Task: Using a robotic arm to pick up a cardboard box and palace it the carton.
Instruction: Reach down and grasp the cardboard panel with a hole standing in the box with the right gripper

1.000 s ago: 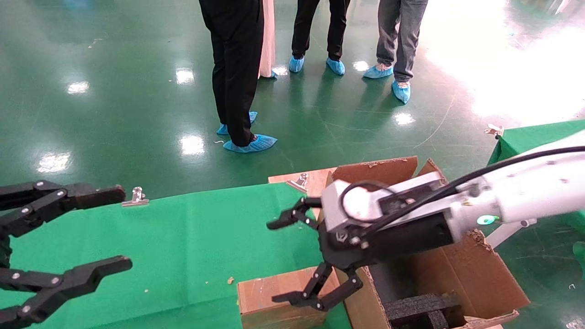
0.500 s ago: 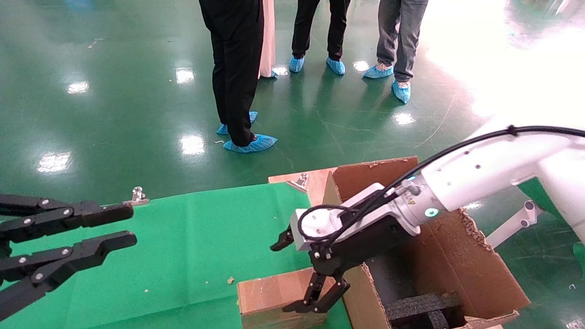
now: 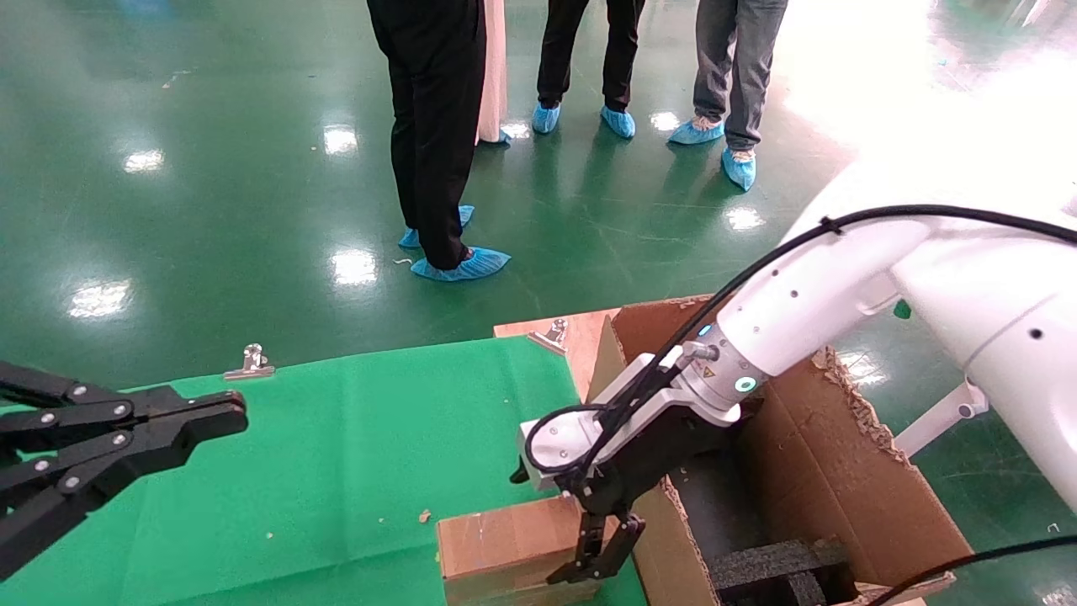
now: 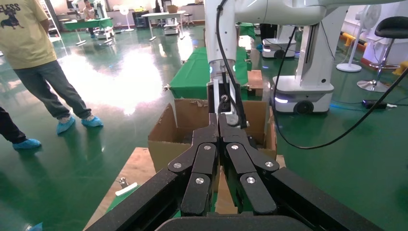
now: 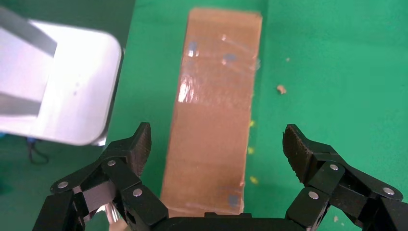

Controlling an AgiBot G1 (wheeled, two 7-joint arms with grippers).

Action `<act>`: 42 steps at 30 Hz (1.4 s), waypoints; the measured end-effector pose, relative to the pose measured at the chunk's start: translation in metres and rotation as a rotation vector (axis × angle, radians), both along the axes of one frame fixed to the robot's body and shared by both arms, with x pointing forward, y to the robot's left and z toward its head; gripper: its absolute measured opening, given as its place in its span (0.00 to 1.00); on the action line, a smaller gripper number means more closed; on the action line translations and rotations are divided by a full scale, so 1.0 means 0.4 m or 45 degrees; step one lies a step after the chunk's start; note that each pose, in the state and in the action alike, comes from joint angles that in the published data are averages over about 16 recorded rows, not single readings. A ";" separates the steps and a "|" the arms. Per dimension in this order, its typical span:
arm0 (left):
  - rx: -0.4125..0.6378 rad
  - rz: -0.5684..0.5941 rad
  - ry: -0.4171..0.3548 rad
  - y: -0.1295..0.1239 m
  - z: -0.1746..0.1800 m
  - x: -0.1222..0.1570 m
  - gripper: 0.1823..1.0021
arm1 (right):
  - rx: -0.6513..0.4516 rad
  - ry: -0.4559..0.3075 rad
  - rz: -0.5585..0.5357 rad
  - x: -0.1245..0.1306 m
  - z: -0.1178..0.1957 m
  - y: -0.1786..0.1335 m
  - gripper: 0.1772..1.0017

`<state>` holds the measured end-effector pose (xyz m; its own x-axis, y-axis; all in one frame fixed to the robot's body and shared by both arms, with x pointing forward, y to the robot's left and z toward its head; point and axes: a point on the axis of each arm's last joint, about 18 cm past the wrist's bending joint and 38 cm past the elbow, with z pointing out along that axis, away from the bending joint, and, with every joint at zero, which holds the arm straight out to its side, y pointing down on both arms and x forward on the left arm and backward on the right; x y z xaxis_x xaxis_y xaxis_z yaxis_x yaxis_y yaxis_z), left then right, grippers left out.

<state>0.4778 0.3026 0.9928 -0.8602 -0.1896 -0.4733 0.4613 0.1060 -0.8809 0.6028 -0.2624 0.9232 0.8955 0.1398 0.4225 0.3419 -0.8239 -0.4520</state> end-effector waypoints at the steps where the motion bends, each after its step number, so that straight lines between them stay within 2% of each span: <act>1: 0.000 0.000 0.000 0.000 0.000 0.000 0.06 | -0.017 -0.001 0.004 0.003 -0.001 0.002 1.00; 10: 0.000 0.000 0.000 0.000 0.000 0.000 0.03 | -0.113 -0.010 0.032 0.020 -0.004 0.009 1.00; 15: -0.001 0.001 0.000 0.000 0.000 0.000 0.07 | -0.122 -0.011 0.036 0.021 -0.004 0.010 1.00; 22: -0.001 0.001 0.000 0.000 0.000 0.000 0.18 | -0.110 -0.010 0.032 0.019 -0.004 0.009 0.98; 30: -0.001 0.001 0.000 0.000 0.000 0.000 0.37 | -0.102 -0.009 0.030 0.018 -0.004 0.008 0.91; 42: 0.000 0.001 0.000 0.000 0.000 0.000 0.70 | -0.097 -0.009 0.029 0.017 -0.005 0.008 0.68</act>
